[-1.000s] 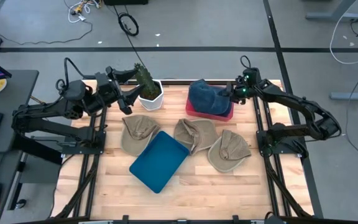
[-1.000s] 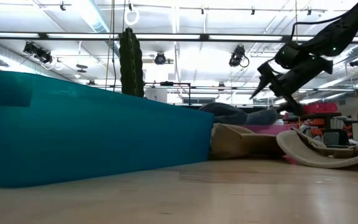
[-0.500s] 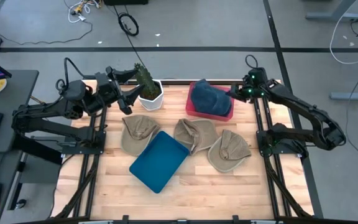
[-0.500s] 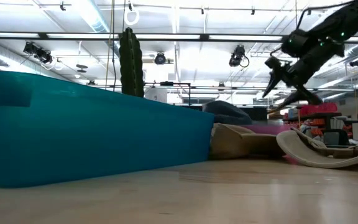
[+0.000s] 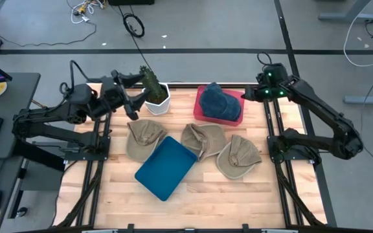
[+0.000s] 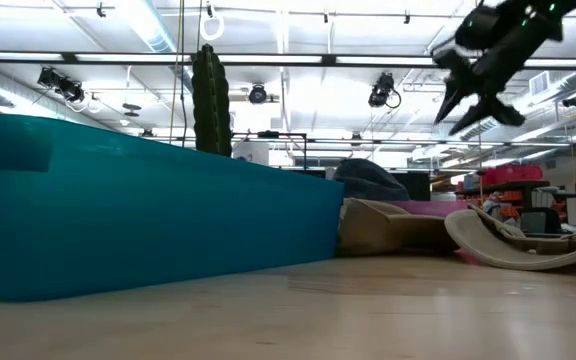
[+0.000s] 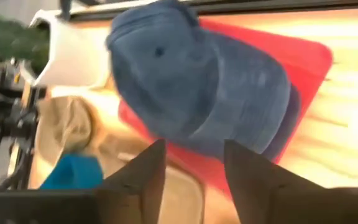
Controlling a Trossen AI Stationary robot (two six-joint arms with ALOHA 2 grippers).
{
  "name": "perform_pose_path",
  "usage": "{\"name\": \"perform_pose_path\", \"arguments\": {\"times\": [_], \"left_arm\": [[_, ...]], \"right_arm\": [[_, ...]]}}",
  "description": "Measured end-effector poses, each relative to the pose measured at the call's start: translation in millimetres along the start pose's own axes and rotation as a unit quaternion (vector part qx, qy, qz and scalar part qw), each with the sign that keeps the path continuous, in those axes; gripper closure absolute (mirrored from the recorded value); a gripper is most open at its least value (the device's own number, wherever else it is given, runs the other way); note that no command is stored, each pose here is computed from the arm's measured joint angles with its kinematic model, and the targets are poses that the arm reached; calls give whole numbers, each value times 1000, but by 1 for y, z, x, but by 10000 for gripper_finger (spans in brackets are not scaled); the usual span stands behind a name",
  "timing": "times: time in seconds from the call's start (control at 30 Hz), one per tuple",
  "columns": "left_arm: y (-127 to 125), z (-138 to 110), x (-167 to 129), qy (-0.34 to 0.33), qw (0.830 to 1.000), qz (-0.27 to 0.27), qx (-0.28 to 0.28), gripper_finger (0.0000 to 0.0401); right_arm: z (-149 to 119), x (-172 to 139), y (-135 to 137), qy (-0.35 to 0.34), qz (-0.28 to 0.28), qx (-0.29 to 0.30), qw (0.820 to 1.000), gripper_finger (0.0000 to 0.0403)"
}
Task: Pick & Place hat
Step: Put the left brown cap into the blue bin
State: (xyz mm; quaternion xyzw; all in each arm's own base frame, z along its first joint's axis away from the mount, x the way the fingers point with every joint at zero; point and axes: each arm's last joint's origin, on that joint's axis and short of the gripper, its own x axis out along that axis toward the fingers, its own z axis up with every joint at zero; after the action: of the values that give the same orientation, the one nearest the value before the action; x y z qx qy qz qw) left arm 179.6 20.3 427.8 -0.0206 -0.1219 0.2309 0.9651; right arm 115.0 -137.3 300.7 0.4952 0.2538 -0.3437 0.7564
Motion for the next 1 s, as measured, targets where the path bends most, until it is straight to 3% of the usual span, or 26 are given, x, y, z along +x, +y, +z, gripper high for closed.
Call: {"name": "perform_pose_path", "arguments": {"times": [0.3, 0.47, 0.6, 0.77, 1.0], "left_arm": [[1, -14, -1, 66, 997, 1, 33, 71], [3, -33, -6, 162, 986, 8, 28, 71], [6, -52, -15, 265, 964, 28, -14, 71], [13, -71, -30, 362, 918, 107, -124, 71], [25, -92, -58, 467, 803, 285, -234, 71]], "right_arm": [[-40, -29, 13, 67, 11, -42, 997, 395], [-52, -38, 19, 74, 36, -56, 995, 374], [-56, -39, 24, 79, 51, -57, 994, 369], [-60, -38, 27, 94, 57, -59, 992, 369], [-62, -37, 29, 93, 50, -60, 993, 367]]}}
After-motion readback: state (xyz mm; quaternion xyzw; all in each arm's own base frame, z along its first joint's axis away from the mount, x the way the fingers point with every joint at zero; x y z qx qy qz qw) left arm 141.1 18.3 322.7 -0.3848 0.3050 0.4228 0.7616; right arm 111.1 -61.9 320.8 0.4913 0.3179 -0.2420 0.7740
